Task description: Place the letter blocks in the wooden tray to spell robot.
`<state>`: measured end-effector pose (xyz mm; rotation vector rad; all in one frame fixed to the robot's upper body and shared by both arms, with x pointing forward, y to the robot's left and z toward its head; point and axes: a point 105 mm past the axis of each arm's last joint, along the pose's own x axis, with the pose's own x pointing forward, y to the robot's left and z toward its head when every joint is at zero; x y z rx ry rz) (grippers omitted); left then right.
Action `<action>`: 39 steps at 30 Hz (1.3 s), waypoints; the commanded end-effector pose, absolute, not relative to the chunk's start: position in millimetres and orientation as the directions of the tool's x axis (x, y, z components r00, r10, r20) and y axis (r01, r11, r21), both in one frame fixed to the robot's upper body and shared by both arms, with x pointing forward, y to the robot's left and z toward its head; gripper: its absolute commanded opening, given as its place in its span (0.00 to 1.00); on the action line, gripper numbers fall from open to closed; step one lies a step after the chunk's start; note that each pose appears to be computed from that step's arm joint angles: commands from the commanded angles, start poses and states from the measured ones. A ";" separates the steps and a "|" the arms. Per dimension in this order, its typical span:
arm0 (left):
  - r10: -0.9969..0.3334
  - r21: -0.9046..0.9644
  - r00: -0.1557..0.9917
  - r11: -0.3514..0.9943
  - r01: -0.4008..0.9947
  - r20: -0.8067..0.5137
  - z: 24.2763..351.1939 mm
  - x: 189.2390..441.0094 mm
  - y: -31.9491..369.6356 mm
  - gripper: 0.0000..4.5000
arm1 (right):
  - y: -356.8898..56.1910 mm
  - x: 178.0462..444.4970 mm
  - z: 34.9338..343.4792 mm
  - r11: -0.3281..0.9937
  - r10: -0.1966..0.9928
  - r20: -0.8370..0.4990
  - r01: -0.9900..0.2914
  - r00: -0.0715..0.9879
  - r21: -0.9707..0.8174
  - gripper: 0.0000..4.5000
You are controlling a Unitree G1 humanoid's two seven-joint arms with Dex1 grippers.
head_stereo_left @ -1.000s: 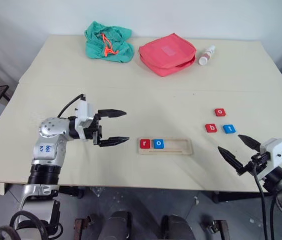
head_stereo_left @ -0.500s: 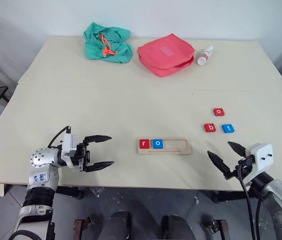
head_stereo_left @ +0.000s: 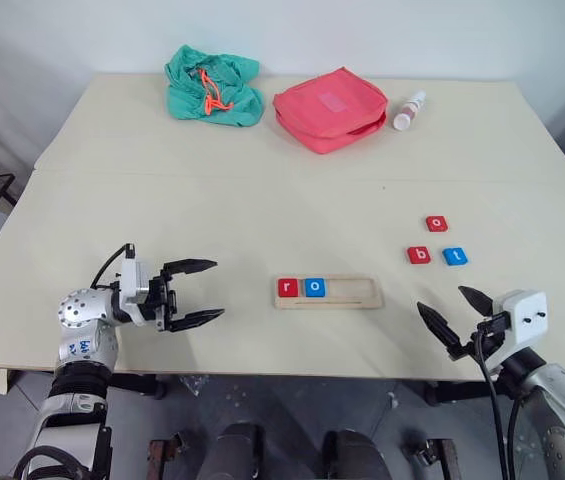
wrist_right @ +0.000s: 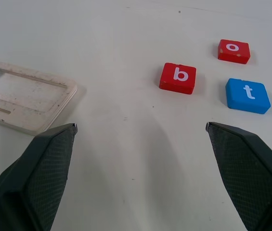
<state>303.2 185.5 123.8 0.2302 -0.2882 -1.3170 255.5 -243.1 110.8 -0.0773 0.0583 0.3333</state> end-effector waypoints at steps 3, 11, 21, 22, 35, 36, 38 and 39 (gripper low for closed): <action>-0.992 0.367 0.114 0.128 0.921 0.058 129.4 294.0 184.8 0.99 | -250.9 253.1 113.0 0.952 0.295 -0.051 -0.298 0.954 -0.068 1.00; -0.993 0.370 0.103 0.119 0.921 0.063 131.5 294.5 182.6 0.99 | -253.5 255.1 112.6 0.956 0.286 -0.050 -0.288 0.957 -0.060 1.00; -0.995 0.385 0.063 0.086 0.919 0.072 135.2 292.6 172.8 0.99 | -244.9 302.6 133.2 0.973 0.231 0.003 -0.231 0.973 0.030 1.00; -0.996 0.386 0.059 0.083 0.919 0.073 135.2 291.9 171.9 0.99 | -243.2 306.9 134.3 0.972 0.233 0.002 -0.232 0.973 0.036 1.00; -0.995 0.395 0.062 0.090 0.914 0.081 134.4 282.2 169.6 0.99 | -234.7 348.1 120.4 0.972 0.233 -0.088 -0.228 0.969 0.058 1.00; -0.995 0.395 0.063 0.091 0.914 0.082 133.8 281.1 169.4 0.99 | -234.6 348.3 119.2 0.972 0.233 -0.092 -0.228 0.968 0.057 1.00; -0.994 0.394 0.065 0.093 0.914 0.083 132.8 279.2 169.0 0.99 | -234.3 348.9 117.3 0.972 0.233 -0.098 -0.228 0.968 0.058 1.00; -0.994 0.393 0.070 0.099 0.914 0.086 132.5 278.8 169.1 0.99 | -232.7 350.0 115.8 0.971 0.237 -0.103 -0.232 0.966 0.058 1.00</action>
